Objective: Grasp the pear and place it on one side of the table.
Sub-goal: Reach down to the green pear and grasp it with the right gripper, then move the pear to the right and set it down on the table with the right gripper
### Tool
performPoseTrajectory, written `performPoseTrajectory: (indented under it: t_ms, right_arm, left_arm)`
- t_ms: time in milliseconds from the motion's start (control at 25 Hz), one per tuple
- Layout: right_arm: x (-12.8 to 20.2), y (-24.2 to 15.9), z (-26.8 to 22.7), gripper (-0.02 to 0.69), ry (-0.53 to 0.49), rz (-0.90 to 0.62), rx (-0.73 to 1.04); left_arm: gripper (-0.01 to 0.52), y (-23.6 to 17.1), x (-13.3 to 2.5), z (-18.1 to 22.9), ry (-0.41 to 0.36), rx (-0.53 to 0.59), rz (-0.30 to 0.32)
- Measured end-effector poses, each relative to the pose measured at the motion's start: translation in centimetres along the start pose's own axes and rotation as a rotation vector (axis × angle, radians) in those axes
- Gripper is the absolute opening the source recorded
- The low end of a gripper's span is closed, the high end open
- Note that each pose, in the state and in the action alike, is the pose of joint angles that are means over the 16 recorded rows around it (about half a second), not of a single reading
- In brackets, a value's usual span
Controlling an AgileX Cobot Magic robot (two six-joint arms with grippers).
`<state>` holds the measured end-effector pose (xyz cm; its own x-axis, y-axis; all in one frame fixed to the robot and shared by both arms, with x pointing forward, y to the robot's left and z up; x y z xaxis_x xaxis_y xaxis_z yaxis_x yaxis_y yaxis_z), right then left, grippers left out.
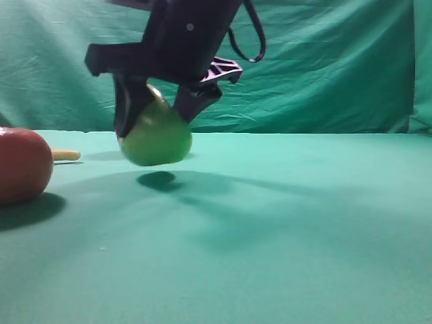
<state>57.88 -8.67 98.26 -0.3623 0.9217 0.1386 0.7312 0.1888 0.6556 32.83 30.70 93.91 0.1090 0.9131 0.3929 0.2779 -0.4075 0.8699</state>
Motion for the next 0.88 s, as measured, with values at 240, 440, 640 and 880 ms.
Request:
performPoseTrajectory:
  t_ms: [240,440,640,880]
  right_arm:
    - [-7.2,-3.2,-3.2,0.461,-0.111,0.149,-0.037]
    - [-11.1,-7.0,-3.8,0.461,-0.179,0.236,-0.055]
    - [-13.0,-9.5,-3.2,0.461,-0.211,0.279,-0.062]
    - [-13.6,-10.6,-2.1,0.503,-0.215,0.289,-0.070]
  left_arm:
    - [0.000,0.0,0.0,0.0,0.000,0.000,0.000]
    - [0.000,0.0,0.0,0.0,0.000,0.000,0.000]
    - [0.000,0.0,0.0,0.0,0.000,0.000,0.000]
    - [0.000,0.0,0.0,0.0,0.000,0.000,0.000]
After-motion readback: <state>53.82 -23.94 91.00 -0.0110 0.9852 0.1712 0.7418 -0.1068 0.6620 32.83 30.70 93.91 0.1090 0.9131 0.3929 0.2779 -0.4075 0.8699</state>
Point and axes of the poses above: a point on each arm's last joint axis where the gripper is mounted, z pointing out along that axis toward the gripper, x along the wrist's bending axis when the last joint is at zero, y = z × x, the point moved 4 cm from there along z, pointing out along that axis toward the gripper, and after that the axes turned 12 degrees about z, right-handed, at the moved point
